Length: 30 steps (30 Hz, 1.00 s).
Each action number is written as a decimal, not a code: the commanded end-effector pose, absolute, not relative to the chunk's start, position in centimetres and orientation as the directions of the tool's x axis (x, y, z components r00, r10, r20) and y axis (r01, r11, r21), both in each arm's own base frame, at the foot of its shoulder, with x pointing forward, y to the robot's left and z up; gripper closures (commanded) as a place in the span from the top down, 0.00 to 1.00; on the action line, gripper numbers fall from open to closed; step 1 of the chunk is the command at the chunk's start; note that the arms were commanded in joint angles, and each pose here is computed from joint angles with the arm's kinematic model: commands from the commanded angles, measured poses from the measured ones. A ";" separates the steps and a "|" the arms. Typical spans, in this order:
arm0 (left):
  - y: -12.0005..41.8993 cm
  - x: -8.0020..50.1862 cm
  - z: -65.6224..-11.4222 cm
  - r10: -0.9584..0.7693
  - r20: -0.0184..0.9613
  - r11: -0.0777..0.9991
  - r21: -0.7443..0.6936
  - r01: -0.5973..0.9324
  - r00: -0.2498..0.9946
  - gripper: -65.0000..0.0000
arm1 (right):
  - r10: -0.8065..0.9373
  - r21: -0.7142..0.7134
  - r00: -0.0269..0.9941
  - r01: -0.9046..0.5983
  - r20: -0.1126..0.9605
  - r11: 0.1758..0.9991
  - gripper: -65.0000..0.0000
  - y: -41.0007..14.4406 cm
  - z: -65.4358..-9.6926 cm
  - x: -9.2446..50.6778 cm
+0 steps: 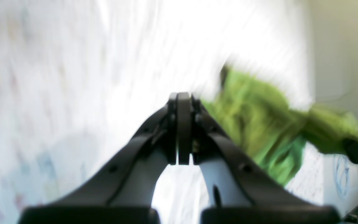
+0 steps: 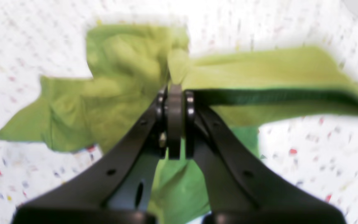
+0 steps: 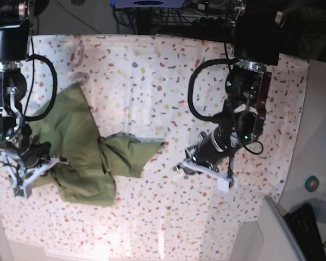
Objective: Layout the t-shirt on the table in an organized manner, then fold the t-shirt properly
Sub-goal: 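Pull the held shirt edges apart, spreading the shirt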
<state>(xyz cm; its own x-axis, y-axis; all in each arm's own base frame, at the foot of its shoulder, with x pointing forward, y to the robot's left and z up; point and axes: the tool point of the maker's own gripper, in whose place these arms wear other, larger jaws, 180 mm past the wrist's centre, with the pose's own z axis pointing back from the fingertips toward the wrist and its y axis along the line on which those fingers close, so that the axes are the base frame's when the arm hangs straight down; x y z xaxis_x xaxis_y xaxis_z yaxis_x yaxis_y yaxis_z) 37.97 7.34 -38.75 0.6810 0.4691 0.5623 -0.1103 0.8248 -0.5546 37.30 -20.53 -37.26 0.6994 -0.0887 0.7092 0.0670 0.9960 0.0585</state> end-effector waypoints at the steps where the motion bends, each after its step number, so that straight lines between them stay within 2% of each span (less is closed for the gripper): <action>1: 6.7 39.0 -37.4 0.479 0.584 0.814 -0.576 -0.081 0.655 0.00 | -0.092 0.059 0.675 0.072 0.732 0.996 0.00 -21.0 -36.6 38.1; 6: 7.0 35.9 -41.1 0.468 0.527 0.823 -0.553 -0.132 0.709 0.00 | -0.112 0.054 0.663 0.107 0.740 0.993 0.00 -22.2 -39.0 37.8; 12: 14.2 30.9 -45.0 0.504 0.485 0.841 -0.465 -0.277 0.715 0.00 | -0.127 0.051 0.605 0.141 0.786 0.989 0.00 -23.7 -38.8 40.5; 16: 18.3 27.8 -44.9 0.530 0.499 0.840 -0.423 -0.342 0.686 0.00 | -0.135 0.025 0.624 0.181 0.770 0.983 0.02 -26.3 -38.8 42.5; 19: 21.0 25.9 -44.2 0.564 0.516 0.823 -0.407 -0.395 0.644 0.00 | -0.133 0.009 0.620 0.200 0.773 0.980 0.45 -27.8 -38.6 42.4; 21: 22.1 25.2 -43.8 0.575 0.526 0.818 -0.399 -0.415 0.627 0.00 | -0.109 -0.009 0.625 0.183 0.773 0.983 0.61 -27.7 -39.0 40.8; 26: 22.4 24.4 -43.3 0.554 0.538 0.832 -0.388 -0.397 0.635 0.00 | -0.072 -0.021 0.652 0.134 0.755 0.991 0.63 -25.7 -40.7 35.3; 30: 20.6 25.0 -42.4 0.460 0.582 0.875 -0.426 -0.230 0.670 0.00 | -0.276 0.075 0.657 0.317 0.702 0.946 0.64 -27.3 -44.1 31.0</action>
